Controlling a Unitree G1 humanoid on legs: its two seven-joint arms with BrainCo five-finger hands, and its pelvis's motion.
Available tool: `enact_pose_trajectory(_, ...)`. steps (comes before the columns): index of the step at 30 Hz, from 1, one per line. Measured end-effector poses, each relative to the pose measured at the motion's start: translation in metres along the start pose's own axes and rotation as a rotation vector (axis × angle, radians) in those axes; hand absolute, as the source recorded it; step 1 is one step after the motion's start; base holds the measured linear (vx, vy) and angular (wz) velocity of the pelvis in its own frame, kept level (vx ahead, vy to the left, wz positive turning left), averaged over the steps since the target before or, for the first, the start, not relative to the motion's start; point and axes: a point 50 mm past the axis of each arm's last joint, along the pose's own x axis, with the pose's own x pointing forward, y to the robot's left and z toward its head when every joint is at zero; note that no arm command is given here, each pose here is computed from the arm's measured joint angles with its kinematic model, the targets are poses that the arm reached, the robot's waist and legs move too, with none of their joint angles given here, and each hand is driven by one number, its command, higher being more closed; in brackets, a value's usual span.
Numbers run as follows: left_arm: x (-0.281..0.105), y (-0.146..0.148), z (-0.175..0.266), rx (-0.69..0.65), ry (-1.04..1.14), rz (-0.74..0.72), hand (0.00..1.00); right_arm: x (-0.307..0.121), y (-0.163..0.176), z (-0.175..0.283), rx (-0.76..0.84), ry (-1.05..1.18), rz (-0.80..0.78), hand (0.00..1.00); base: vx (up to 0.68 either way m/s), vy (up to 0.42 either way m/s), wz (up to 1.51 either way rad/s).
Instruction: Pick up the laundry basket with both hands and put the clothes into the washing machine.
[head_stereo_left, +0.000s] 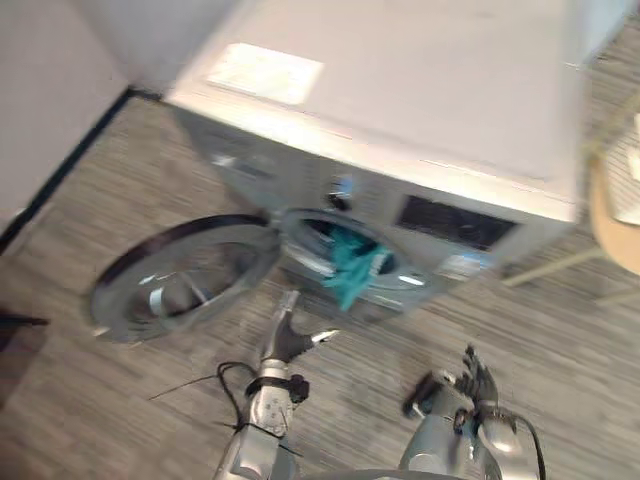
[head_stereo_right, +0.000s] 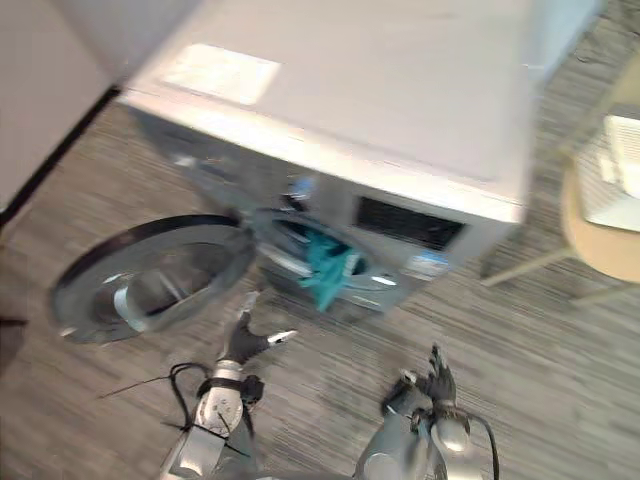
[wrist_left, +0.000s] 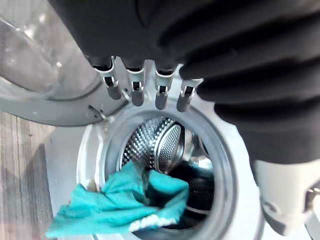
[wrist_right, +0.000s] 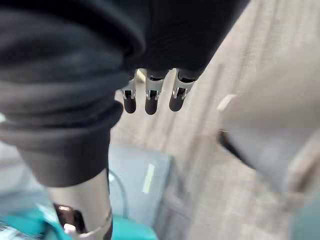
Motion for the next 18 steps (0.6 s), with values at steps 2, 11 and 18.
enact_pose_trajectory(2,-0.003,0.006,-0.013,0.019,0.041,-0.013,0.0,0.0,0.006,-0.009,-0.028,0.043,0.023,0.0,0.0,0.569,0.8)
enact_pose_trajectory(11,0.003,0.016,0.025,-0.116,-0.079,0.041,0.0,0.03,0.046,0.045,-0.167,-0.052,0.137,0.0,-0.05,0.094,-0.02)
enact_pose_trajectory(18,0.006,0.03,0.025,-0.241,-0.063,0.131,0.0,0.05,0.074,0.111,-0.251,-0.173,0.139,0.0,-0.05,-0.037,-0.14)
